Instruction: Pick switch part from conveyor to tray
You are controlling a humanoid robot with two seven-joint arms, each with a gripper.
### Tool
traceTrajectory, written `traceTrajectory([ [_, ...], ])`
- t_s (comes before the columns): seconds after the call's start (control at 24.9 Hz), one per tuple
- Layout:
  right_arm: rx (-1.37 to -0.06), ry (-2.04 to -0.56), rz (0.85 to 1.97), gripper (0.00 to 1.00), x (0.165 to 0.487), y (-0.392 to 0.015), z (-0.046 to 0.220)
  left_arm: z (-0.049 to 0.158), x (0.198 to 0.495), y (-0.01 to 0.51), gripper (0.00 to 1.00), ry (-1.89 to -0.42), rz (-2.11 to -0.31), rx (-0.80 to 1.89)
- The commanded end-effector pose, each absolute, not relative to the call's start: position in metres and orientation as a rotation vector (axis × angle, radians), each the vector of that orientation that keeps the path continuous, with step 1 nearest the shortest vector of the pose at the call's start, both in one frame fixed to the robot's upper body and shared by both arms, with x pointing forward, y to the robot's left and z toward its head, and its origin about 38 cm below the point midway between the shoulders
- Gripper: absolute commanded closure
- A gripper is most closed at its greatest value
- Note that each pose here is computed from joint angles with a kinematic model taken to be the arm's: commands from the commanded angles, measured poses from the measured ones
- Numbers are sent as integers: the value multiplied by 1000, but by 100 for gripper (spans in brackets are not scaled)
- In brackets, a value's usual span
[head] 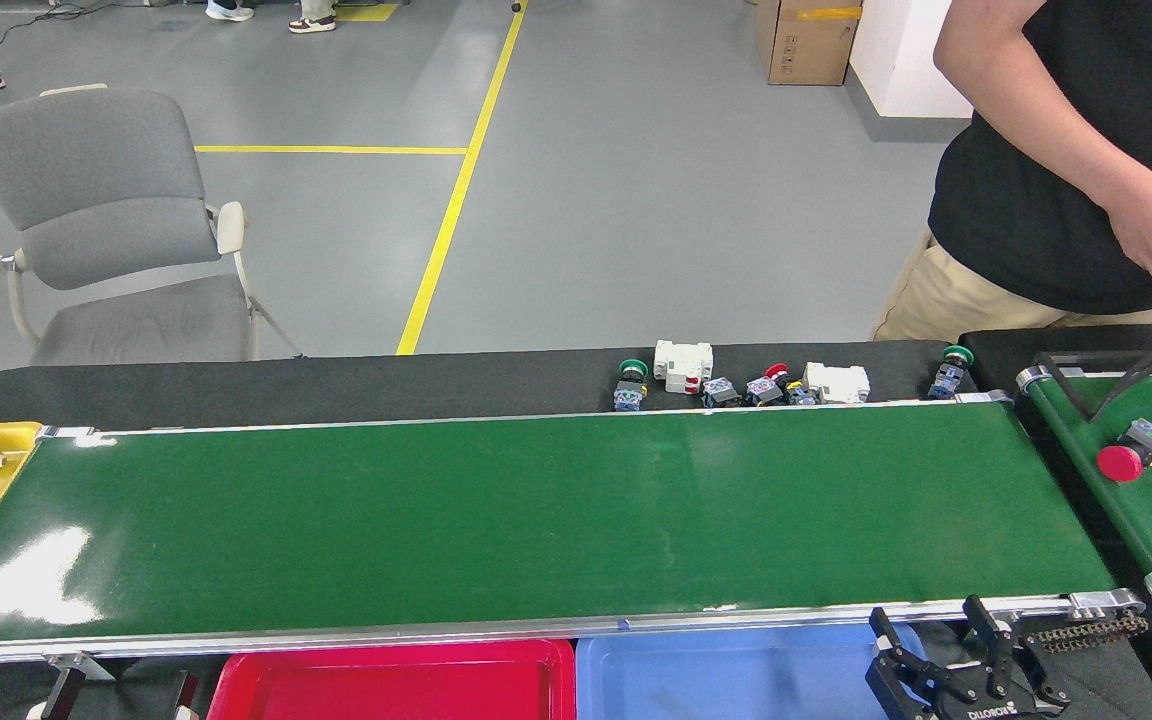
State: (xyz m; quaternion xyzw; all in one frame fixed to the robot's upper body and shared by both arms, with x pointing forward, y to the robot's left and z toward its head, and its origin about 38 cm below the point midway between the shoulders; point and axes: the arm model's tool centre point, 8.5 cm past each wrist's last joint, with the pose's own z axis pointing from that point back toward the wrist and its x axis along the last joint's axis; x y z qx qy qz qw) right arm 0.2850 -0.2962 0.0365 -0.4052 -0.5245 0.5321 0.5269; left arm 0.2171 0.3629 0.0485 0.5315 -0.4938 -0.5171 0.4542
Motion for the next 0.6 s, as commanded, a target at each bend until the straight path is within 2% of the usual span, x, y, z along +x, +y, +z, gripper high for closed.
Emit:
traceTrajectory([
  [0.0, -992, -1275, 1256, 2, 290, -297, 44, 54, 218, 366, 0, -1230, -1272, 1336],
  [0.56, -1028, -1272, 1226, 2, 299, -304, 52, 55, 219, 368, 0, -1227, -1275, 1338],
])
